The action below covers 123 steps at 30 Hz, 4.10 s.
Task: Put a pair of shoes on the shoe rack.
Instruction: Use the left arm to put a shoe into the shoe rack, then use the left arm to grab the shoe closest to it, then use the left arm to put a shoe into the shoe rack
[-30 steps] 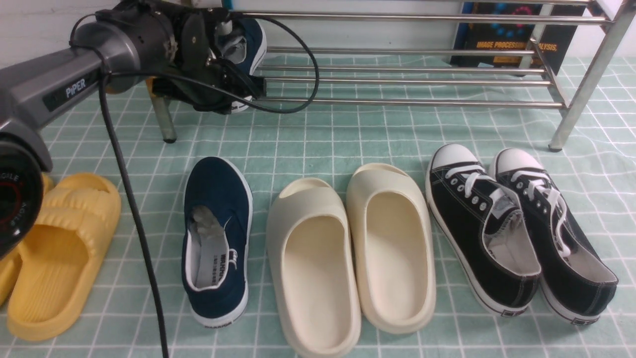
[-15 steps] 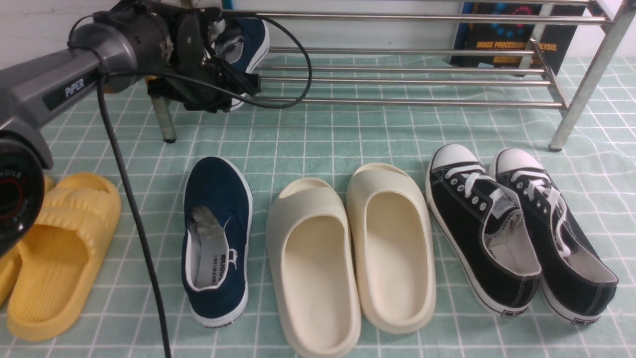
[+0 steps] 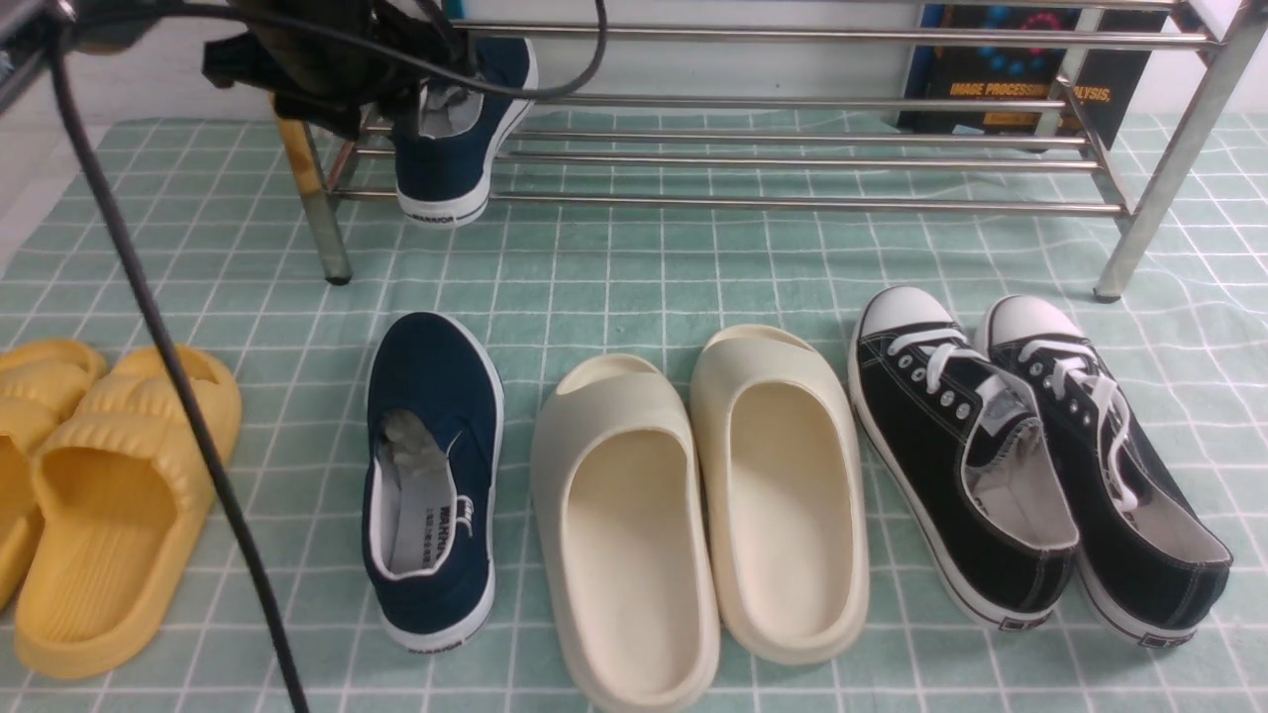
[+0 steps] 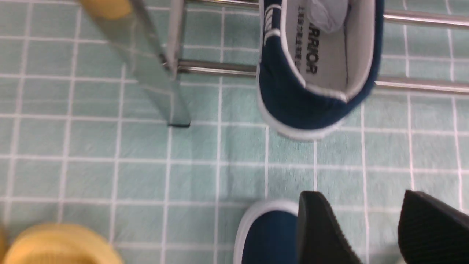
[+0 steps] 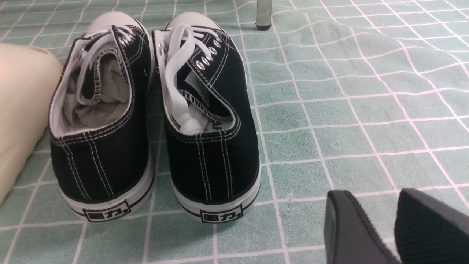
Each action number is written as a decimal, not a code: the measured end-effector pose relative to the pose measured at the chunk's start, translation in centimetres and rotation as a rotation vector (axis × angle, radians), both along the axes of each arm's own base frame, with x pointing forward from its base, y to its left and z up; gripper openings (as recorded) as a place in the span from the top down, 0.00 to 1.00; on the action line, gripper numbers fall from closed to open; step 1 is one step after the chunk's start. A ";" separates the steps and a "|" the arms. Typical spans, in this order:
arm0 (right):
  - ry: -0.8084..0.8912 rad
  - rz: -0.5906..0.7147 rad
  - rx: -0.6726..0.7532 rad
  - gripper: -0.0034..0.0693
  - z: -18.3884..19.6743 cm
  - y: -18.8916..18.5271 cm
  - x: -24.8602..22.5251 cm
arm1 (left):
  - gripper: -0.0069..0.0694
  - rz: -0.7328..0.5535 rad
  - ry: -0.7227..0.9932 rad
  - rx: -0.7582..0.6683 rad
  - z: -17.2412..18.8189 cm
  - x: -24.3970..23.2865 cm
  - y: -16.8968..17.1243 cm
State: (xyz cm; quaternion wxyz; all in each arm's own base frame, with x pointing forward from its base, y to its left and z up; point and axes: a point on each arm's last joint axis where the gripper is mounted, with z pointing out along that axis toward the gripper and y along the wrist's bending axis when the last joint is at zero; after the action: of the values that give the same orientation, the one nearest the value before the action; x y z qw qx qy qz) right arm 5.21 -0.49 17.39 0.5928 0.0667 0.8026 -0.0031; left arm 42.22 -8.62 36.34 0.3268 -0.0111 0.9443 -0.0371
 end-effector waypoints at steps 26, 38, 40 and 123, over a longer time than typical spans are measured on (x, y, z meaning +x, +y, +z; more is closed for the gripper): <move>0.000 0.000 0.000 0.62 0.0 0.0 0.0 | 0.49 0.054 0.411 -0.114 -10.8 -14.6 1.8; 0.000 0.000 0.000 0.62 0.0 0.0 0.0 | 0.52 0.093 0.551 -0.162 -18.2 -11.8 0.6; 0.000 0.000 0.000 0.62 0.0 0.0 0.0 | 0.55 0.092 0.566 -0.157 -18.6 -11.7 0.6; 0.000 0.000 0.000 0.62 0.0 0.0 0.0 | 0.58 -0.149 0.087 -0.271 -6.5 8.5 -4.7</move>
State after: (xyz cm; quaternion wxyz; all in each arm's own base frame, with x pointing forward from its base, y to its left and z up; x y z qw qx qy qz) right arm 5.21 -0.49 17.39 0.5928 0.0667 0.8026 -0.0031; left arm 50.72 -13.35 29.85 0.2774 0.0134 0.9421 -0.1878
